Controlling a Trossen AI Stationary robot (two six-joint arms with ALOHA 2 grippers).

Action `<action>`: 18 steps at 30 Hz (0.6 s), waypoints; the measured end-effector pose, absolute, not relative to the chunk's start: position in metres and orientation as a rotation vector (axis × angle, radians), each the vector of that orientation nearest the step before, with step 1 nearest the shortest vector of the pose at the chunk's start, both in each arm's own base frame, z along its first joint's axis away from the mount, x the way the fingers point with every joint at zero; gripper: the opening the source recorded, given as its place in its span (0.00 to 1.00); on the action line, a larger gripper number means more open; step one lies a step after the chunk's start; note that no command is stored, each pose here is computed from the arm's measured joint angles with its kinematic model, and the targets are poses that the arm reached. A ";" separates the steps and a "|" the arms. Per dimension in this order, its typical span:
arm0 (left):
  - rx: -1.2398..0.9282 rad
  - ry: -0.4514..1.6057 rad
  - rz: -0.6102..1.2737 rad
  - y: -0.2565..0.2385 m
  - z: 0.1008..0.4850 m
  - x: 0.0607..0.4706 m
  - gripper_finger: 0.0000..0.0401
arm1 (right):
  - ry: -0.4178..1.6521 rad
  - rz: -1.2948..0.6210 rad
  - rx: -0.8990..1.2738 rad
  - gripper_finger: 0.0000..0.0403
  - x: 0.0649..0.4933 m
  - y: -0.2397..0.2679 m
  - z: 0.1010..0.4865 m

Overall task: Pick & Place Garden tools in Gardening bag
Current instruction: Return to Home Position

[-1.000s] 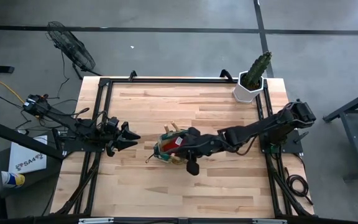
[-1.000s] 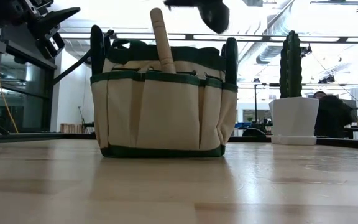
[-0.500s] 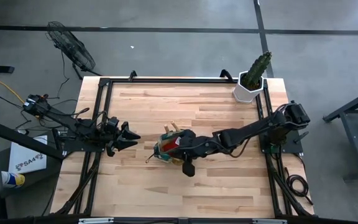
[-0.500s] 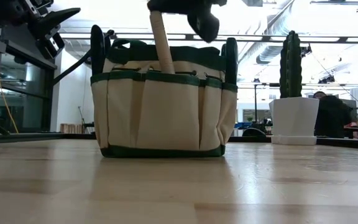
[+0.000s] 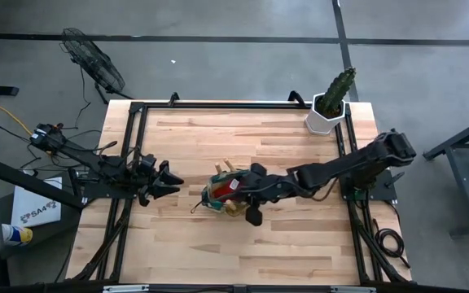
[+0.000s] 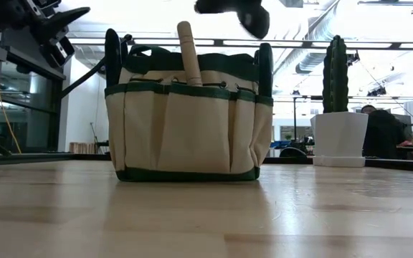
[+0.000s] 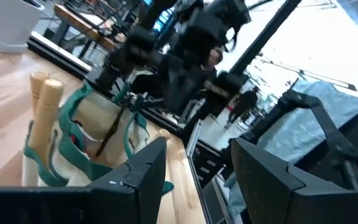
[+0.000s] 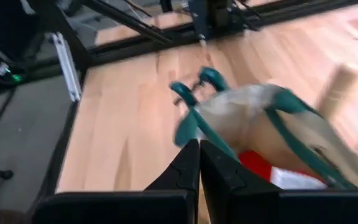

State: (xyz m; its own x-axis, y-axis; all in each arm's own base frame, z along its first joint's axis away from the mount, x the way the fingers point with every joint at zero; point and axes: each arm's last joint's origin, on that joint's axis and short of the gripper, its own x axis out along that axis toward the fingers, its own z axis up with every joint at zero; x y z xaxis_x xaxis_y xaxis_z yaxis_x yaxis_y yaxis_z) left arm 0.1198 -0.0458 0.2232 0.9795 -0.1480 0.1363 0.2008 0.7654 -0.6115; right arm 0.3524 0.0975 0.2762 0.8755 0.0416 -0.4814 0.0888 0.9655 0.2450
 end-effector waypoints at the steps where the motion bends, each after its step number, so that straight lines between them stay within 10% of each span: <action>1: -0.676 -0.081 -0.192 -0.046 0.223 0.120 0.45 | 0.518 -0.033 0.259 0.01 0.347 0.097 0.280; 18: -0.458 -0.193 -0.251 -0.042 0.234 0.108 0.45 | 0.279 -0.144 0.477 0.01 0.217 0.089 0.275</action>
State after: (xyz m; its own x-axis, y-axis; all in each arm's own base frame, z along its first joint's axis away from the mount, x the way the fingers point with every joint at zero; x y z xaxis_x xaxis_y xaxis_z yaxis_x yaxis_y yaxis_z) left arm 0.1080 -0.0421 0.2344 0.9513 -0.1950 0.2388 0.2809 0.8672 -0.4110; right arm 0.2168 0.0889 0.2750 0.9520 -0.0719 -0.2976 0.2014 0.8793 0.4316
